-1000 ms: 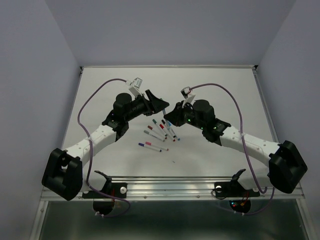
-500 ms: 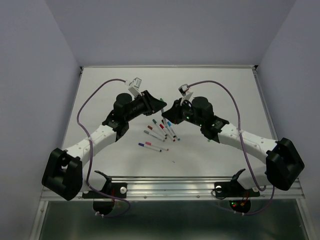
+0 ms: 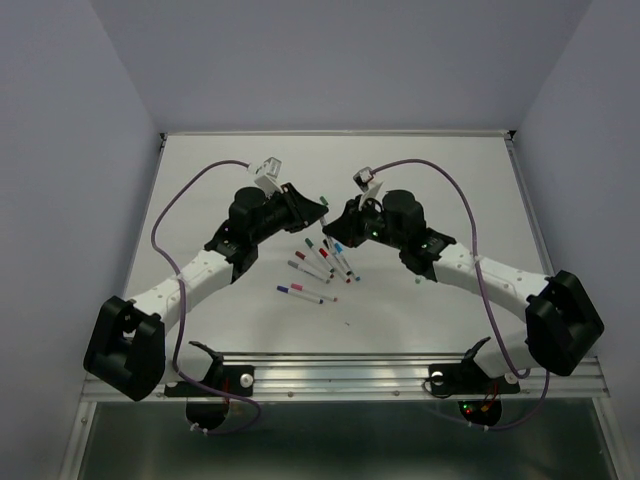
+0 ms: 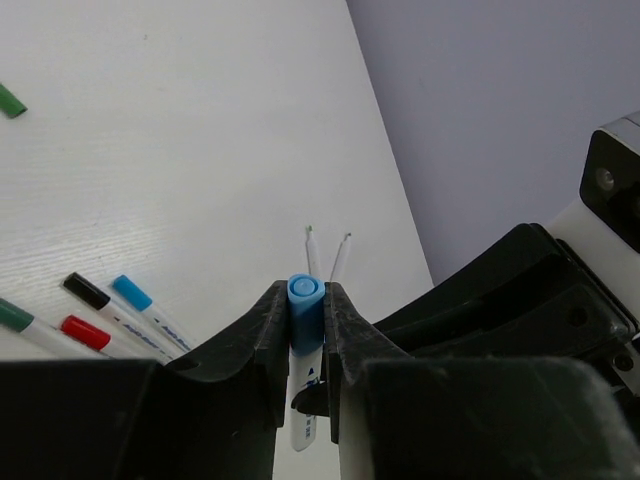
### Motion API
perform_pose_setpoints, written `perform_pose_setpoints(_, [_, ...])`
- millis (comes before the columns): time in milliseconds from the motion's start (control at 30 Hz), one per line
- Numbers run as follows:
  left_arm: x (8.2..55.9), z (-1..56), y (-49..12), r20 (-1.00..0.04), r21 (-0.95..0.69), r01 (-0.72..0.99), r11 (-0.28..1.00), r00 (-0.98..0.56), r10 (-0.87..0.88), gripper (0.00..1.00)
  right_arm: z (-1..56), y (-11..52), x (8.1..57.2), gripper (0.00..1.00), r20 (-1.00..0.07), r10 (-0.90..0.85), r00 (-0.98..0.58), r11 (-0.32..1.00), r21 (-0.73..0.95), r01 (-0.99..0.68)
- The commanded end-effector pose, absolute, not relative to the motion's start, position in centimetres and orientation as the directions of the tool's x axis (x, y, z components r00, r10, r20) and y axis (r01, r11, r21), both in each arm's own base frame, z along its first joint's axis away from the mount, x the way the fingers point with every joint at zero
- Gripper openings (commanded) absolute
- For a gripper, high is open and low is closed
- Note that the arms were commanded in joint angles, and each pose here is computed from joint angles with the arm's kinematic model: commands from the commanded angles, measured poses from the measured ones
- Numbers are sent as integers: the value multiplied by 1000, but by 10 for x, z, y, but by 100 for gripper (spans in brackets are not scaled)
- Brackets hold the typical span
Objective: Open the pen caps
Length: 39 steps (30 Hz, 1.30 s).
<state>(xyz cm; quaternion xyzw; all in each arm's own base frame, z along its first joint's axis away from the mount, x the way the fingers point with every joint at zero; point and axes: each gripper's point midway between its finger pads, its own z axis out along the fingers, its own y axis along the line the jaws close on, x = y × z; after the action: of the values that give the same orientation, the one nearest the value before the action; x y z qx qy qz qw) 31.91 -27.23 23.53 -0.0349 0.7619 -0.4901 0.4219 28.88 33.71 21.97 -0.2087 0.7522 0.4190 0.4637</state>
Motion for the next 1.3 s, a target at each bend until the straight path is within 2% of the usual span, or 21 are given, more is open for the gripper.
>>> perform_pose_setpoints(0, [340,272,-262,-621,-781,350,517,-523,-584,0,193,354,253,1,-826,-95,-555,409,476,-778])
perform_pose_setpoints(167, [377,281,-235,-635,-768,228,599,-395,-664,0,135,345,201,1,-721,-259,-643,388,532,-753])
perform_pose_setpoints(267, [406,307,-214,-622,-782,193,592,-306,-721,0,140,345,166,1,-705,-270,-655,321,576,-752])
perform_pose_setpoints(400, [428,322,-196,-605,-796,163,582,-228,-763,0,126,335,130,1,-626,-290,-724,313,653,-690])
perform_pose_setpoints(500, [439,327,-182,-592,-806,143,574,-196,-782,0,128,332,122,1,-604,-267,-751,299,688,-661])
perform_pose_setpoints(567, [442,331,-175,-579,-815,143,562,-184,-794,0,123,329,127,1,-581,-230,-780,353,697,-624])
perform_pose_setpoints(633, [441,333,-174,-569,-822,156,547,-196,-799,0,117,326,146,1,-609,-189,-770,447,645,-620])
perform_pose_setpoints(733, [432,327,-186,-578,-816,196,544,-260,-774,0,137,330,173,1,-696,-129,-707,491,575,-655])
perform_pose_setpoints(767, [429,324,-187,-579,-815,198,544,-272,-768,0,154,335,183,3,-740,-109,-664,486,543,-685])
perform_pose_setpoints(800, [424,315,-188,-579,-815,191,546,-293,-761,0,162,332,201,11,-772,-75,-631,532,504,-681])
perform_pose_setpoints(833, [421,311,-189,-579,-815,192,546,-303,-757,0,170,331,214,19,-795,-46,-605,563,480,-673])
perform_pose_setpoints(867, [416,310,-190,-576,-817,196,542,-311,-756,0,178,329,226,39,-811,-23,-585,585,463,-666])
perform_pose_setpoints(933, [407,299,-196,-576,-817,195,543,-344,-742,0,203,329,255,47,-854,25,-519,634,415,-653])
perform_pose_setpoints(967, [401,295,-198,-574,-818,197,541,-358,-737,0,222,333,267,57,-875,53,-481,644,398,-653])
perform_pose_setpoints(1100, [386,287,-211,-573,-817,215,535,-409,-710,0,242,338,299,66,-921,34,-389,683,305,-664])
perform_pose_setpoints(1267, [368,284,-228,-559,-826,237,511,-461,-690,0,263,360,329,68,-945,13,-326,664,252,-704])
